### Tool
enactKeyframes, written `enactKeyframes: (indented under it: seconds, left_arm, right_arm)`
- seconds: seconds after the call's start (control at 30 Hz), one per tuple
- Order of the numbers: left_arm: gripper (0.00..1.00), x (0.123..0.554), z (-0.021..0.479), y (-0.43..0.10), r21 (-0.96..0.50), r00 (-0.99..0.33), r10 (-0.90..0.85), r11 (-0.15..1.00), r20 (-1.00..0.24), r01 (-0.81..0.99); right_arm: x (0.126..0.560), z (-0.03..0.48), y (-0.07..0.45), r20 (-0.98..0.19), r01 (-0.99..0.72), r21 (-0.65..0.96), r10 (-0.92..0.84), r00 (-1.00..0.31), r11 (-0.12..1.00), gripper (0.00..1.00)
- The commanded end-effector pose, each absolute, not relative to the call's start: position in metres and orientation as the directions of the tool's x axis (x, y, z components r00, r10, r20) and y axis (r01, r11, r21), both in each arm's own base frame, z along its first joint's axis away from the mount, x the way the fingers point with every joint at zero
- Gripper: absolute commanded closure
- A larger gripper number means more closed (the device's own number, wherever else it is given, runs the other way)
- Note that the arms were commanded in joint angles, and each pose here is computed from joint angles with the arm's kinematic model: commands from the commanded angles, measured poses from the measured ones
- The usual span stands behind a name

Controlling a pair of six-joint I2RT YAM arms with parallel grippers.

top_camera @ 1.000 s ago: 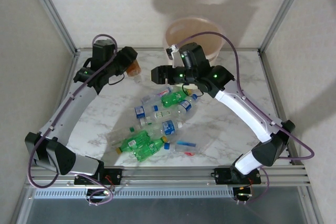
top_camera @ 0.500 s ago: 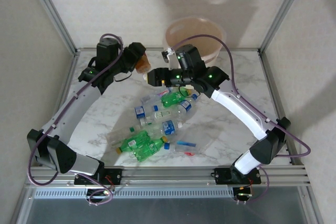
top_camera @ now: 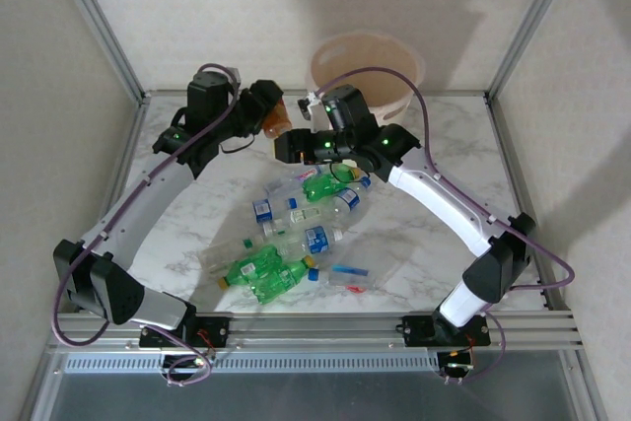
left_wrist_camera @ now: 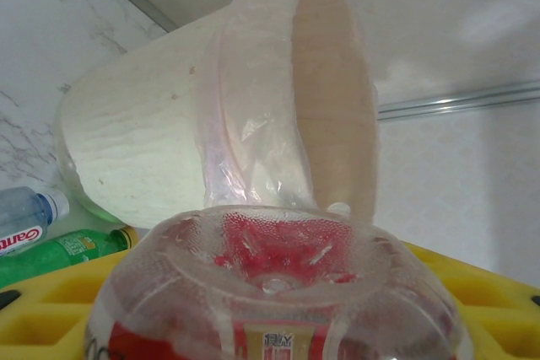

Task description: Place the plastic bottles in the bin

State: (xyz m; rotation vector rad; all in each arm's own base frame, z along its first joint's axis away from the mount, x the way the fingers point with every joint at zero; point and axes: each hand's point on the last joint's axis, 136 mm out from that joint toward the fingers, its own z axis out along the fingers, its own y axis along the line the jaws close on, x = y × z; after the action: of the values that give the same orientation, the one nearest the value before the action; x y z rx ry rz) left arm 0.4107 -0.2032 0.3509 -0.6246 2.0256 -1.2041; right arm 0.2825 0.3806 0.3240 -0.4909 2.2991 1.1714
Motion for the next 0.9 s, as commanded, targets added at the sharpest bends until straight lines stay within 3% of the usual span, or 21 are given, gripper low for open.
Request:
enactKeyframes:
  seconds: [0.0, 0.17, 0.67, 0.87]
  left_arm:
    - [0.45, 0.407, 0.364, -0.213, -0.905, -0.662, -0.682, 0.426, -0.31, -0.014]
    - [0.47, 0.406, 0.36, -0.219, -0.904, -0.677, -0.668, 0.428, -0.309, -0.01]
    - [0.48, 0.406, 0.352, -0.225, -0.895, -0.691, -0.649, 0.446, -0.317, -0.008]
    - [0.43, 0.406, 0.351, -0.226, -0.893, -0.694, -0.645, 0.45, -0.321, -0.005]
  right_arm:
    - [0.287, 0.333, 0.384, -0.606, -0.531, 0.638, -0.063, -0.793, 0.558, 0.53]
    - [0.29, 0.33, 0.383, -0.603, -0.519, 0.632, -0.056, -0.796, 0.576, 0.62]
    - [0.296, 0.331, 0.374, -0.619, -0.503, 0.6, -0.036, -0.784, 0.622, 0.62]
    - [0.297, 0.333, 0.374, -0.624, -0.505, 0.598, -0.033, -0.78, 0.623, 0.77]
